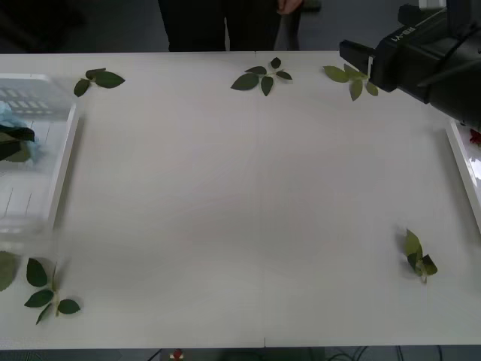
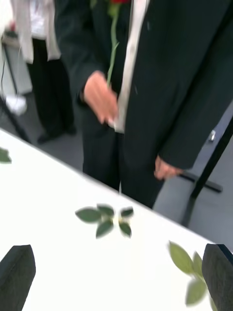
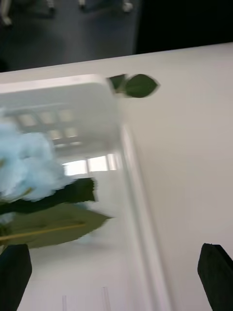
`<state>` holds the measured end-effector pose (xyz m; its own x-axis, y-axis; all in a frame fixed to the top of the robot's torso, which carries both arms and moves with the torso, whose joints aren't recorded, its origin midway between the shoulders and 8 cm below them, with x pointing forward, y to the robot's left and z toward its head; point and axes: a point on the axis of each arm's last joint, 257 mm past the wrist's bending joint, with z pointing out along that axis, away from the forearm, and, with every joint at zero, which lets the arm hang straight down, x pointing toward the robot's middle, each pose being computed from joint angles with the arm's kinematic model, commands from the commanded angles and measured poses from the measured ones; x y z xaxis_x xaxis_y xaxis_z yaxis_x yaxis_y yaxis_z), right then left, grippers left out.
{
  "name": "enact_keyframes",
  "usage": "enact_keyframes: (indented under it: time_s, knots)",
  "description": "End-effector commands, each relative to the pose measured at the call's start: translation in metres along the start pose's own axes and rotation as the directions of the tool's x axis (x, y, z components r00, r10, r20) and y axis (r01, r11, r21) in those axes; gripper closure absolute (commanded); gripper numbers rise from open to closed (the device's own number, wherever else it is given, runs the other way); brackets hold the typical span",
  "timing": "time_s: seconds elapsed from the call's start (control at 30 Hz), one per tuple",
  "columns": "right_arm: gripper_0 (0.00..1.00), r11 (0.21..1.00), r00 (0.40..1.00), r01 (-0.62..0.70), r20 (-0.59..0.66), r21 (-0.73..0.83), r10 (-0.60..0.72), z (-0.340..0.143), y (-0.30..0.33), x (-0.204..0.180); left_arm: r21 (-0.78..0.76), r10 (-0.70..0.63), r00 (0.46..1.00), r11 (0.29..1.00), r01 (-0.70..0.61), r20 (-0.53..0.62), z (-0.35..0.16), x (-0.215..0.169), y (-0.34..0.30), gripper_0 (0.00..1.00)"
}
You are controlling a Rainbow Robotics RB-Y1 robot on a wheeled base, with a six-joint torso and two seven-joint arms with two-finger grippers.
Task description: Place the red flowers into the right box and the blue flowers into the left box. If a person shows an open palm, hand one flower to the person first, then continue sorting.
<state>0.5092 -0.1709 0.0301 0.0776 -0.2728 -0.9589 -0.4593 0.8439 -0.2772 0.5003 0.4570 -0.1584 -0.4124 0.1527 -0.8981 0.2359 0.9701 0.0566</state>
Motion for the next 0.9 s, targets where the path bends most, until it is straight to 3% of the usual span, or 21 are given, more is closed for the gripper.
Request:
enact_keyframes:
  time_s: [0.03, 0.23, 0.43, 0.63, 0.9]
  knots:
    - [0.00, 0.994, 0.995, 0.099, -0.005, -0.042, -0.099, -0.016, 0.003, -0.001, 0.137, 0.157, 0.986, 0.977, -0.163, 0.051, -0.011, -0.038, -0.046, 0.00]
    - [0.00, 0.979, 0.986, 0.145, -0.066, -0.145, -0.156, -0.036, 0.006, 0.021, 0.371, 0.236, 0.968, 0.894, -0.250, 0.084, -0.014, -0.039, -0.131, 0.00]
    - [0.00, 0.943, 0.970, 0.185, -0.100, -0.276, -0.220, -0.060, 0.008, 0.048, 0.592, 0.248, 0.953, 0.746, -0.304, 0.177, -0.035, -0.050, -0.213, 0.00]
    - [0.00, 0.882, 0.937, 0.258, -0.120, -0.395, -0.328, -0.076, 0.009, 0.072, 0.713, 0.298, 0.914, 0.574, -0.402, 0.276, -0.055, -0.070, -0.287, 0.00]
    - [0.00, 0.804, 0.899, 0.310, -0.119, -0.507, -0.422, -0.092, 0.006, 0.096, 0.751, 0.288, 0.878, 0.457, -0.477, 0.382, -0.057, -0.109, -0.352, 0.00]
